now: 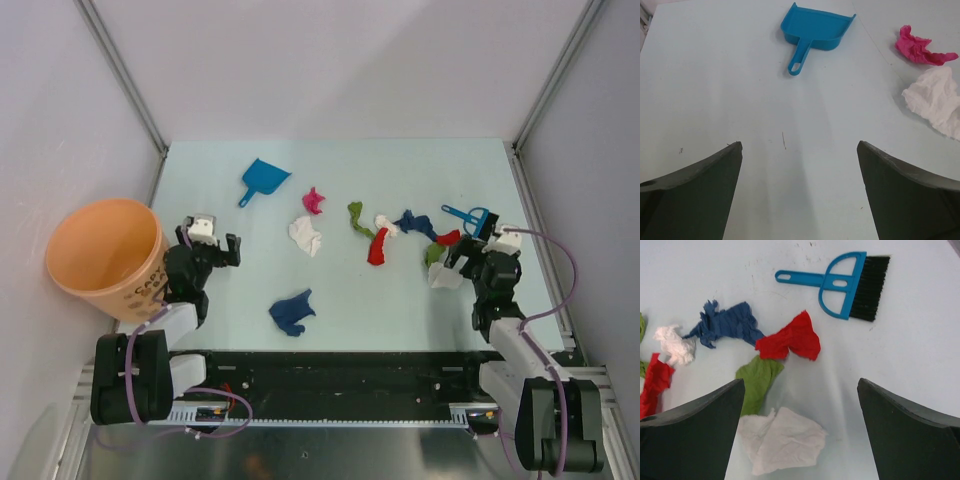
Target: Sweep away the paper scraps from the table
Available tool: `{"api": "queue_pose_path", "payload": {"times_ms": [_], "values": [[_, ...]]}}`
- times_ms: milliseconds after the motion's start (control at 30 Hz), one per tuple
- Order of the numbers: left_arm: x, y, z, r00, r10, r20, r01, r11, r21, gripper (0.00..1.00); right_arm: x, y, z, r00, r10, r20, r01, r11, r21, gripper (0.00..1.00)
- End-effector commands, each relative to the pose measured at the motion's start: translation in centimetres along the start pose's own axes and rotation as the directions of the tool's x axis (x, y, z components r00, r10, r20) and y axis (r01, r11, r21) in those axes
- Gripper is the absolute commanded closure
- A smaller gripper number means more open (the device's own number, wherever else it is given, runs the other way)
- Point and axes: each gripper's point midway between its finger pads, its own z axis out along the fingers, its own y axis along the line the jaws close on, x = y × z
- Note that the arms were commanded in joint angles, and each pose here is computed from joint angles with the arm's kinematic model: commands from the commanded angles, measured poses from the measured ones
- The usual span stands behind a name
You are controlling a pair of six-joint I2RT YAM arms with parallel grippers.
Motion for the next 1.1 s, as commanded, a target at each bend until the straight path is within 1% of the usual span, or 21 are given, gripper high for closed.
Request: {"api": "queue_pose_path", "payload": {"times_ms": [0,33,67,100,167,200,267,333,400,433,467,500,533,567,600,633,667,700,800,933,1067], "values": [[-2.6,-1.9,0.9,0.998,0.025,0.057,-0.033,0.989,0.142,0.00,-5.7,1.9,1.3,0.999,0.030,0.017,-0.030,0.999,-0.015,0.00],[-2.7,-2.7,0.9,0.992,0.105,0.065,-0.116,0.972,0.204,0.00,-6.3,2.3,1.6,0.999,0.042,-0.002,-0.042,0.999,-0.015,0.00],[-2.7,-3.6,0.8,0.987,0.143,0.069,-0.156,0.951,0.267,0.00,-5.7,2.3,1.7,0.997,0.039,-0.071,-0.040,0.999,-0.006,0.00],[-3.2,-5.3,0.6,0.985,0.154,0.075,-0.171,0.913,0.371,0.00,-9.1,3.4,2.4,0.998,0.050,-0.042,-0.051,0.999,-0.021,0.00],[-4.0,-5.8,0.8,0.988,0.144,0.063,-0.158,0.897,0.413,0.00,-7.7,3.4,3.5,0.981,0.049,-0.187,-0.048,0.999,0.010,0.00],[-4.6,-5.9,1.0,0.989,0.144,0.037,-0.146,0.886,0.439,0.00,-10.4,4.3,4.2,0.984,0.050,-0.171,-0.051,0.999,-0.001,0.00],[-5.0,-5.8,1.3,0.989,0.150,-0.001,-0.134,0.882,0.452,0.00,-9.0,4.1,5.6,0.955,0.044,-0.292,-0.035,0.999,0.033,0.02],[-5.3,-5.4,1.6,0.983,0.168,-0.071,-0.118,0.880,0.461,0.00,-9.4,4.1,7.7,0.944,0.033,-0.328,-0.017,0.998,0.053,0.08],[-5.7,-5.1,1.7,0.979,0.161,-0.122,-0.088,0.884,0.459,0.00,-8.5,3.3,8.9,0.921,0.012,-0.389,0.025,0.996,0.090,0.19],[-5.7,-4.7,1.8,0.978,0.159,-0.136,-0.085,0.895,0.438,0.00,-9.5,3.5,9.7,0.923,0.005,-0.385,0.033,0.995,0.091,0.22],[-5.8,-4.6,1.8,0.978,0.153,-0.143,-0.078,0.899,0.430,0.00,-7.1,2.6,10.8,0.886,-0.002,-0.463,0.066,0.990,0.122,0.25],[-5.8,-4.7,1.7,0.978,0.150,-0.147,-0.073,0.901,0.428,0.00,-6.6,2.2,11.5,0.873,-0.017,-0.487,0.091,0.987,0.130,0.34],[-5.8,-4.6,1.7,0.978,0.149,-0.147,-0.073,0.901,0.428,0.00,-7.8,2.4,12.5,0.877,-0.027,-0.480,0.102,0.986,0.132,0.37],[-6.1,-4.8,1.5,0.979,0.150,-0.136,-0.077,0.897,0.436,0.00,-5.0,1.4,13.2,0.826,-0.026,-0.563,0.139,0.978,0.158,0.41],[-6.1,-5.0,1.4,0.980,0.149,-0.135,-0.075,0.895,0.440,0.00,-4.5,1.1,13.5,0.807,-0.032,-0.589,0.158,0.974,0.164,0.51],[-5.4,-5.2,1.1,0.977,0.141,-0.162,-0.055,0.893,0.446,0.00,-4.1,0.8,14.0,0.792,-0.029,-0.610,0.173,0.968,0.180,0.54],[-5.6,-5.3,1.0,0.977,0.142,-0.156,-0.058,0.892,0.449,0.00,-4.3,0.1,14.0,0.776,-0.027,-0.630,0.205,0.955,0.213,0.54],[-5.5,-5.4,0.9,0.977,0.140,-0.161,-0.053,0.891,0.451,0.00,-3.0,-0.4,14.4,0.753,-0.022,-0.657,0.224,0.948,0.225,0.51],[-5.5,-5.6,0.7,0.978,0.130,-0.164,-0.041,0.887,0.460,0.00,-1.9,-1.2,14.5,0.733,-0.019,-0.680,0.250,0.937,0.244,0.46],[-5.4,-6.0,0.6,0.978,0.124,-0.170,-0.029,0.880,0.475,0.00,-0.3,-2.3,15.2,0.722,0.016,-0.691,0.234,0.935,0.265,0.46],[-5.6,-6.3,0.5,0.979,0.125,-0.160,-0.031,0.871,0.490,0.00,1.3,-3.3,16.2,0.709,0.068,-0.702,0.178,0.946,0.272,0.48]]}}
